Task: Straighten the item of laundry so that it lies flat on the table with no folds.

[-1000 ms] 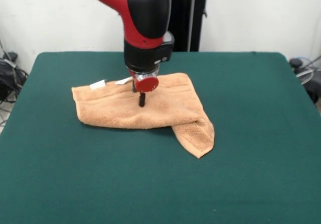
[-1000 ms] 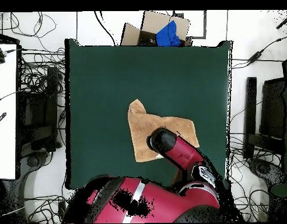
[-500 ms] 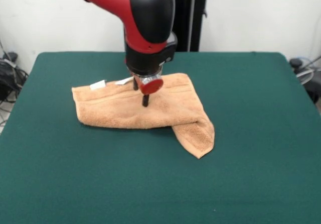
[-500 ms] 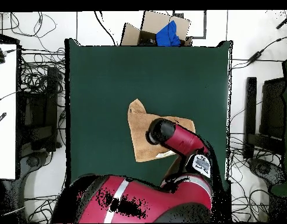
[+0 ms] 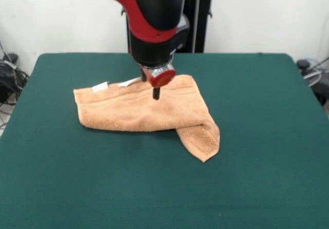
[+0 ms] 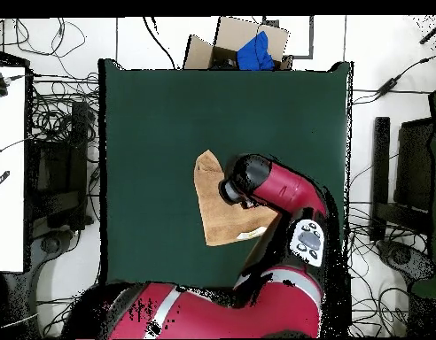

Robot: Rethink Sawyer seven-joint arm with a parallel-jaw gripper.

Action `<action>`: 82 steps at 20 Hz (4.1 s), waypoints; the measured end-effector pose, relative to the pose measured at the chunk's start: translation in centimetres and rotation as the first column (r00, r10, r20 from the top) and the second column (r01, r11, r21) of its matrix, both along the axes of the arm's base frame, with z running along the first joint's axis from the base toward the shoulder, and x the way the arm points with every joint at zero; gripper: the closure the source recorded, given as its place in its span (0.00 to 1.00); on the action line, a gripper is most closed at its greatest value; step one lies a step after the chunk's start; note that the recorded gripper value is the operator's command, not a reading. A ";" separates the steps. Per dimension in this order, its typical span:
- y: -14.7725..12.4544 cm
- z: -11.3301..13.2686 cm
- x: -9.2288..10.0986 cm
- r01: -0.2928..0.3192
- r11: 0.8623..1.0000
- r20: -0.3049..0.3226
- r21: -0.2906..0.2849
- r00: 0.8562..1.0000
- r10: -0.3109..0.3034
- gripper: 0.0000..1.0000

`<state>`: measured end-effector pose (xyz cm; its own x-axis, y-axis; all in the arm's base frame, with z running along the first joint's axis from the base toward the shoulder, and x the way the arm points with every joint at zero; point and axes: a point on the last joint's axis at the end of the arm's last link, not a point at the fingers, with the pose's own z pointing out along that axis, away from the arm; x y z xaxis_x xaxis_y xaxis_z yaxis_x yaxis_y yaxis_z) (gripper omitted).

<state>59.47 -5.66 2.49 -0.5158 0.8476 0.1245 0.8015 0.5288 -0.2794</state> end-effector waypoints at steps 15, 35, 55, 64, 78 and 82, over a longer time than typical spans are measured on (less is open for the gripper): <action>-0.5 6.7 9.2 -0.052 0.998 0.132 -0.023 0.990 0.055 0.00; -0.7 8.1 20.7 -0.143 0.989 0.175 -0.029 0.974 0.146 0.00; 1.1 4.3 24.7 -0.211 0.976 0.218 -0.050 0.952 0.216 0.00; 1.8 4.4 25.2 -0.217 0.976 0.210 -0.034 0.953 0.219 0.00; 4.2 7.2 25.3 -0.232 0.972 0.141 0.022 0.964 0.227 0.00; 5.4 8.2 25.3 -0.229 0.972 0.128 0.056 0.967 0.220 0.00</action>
<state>84.74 -0.28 10.73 -0.7067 0.6998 0.1042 0.6853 0.7137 -0.1446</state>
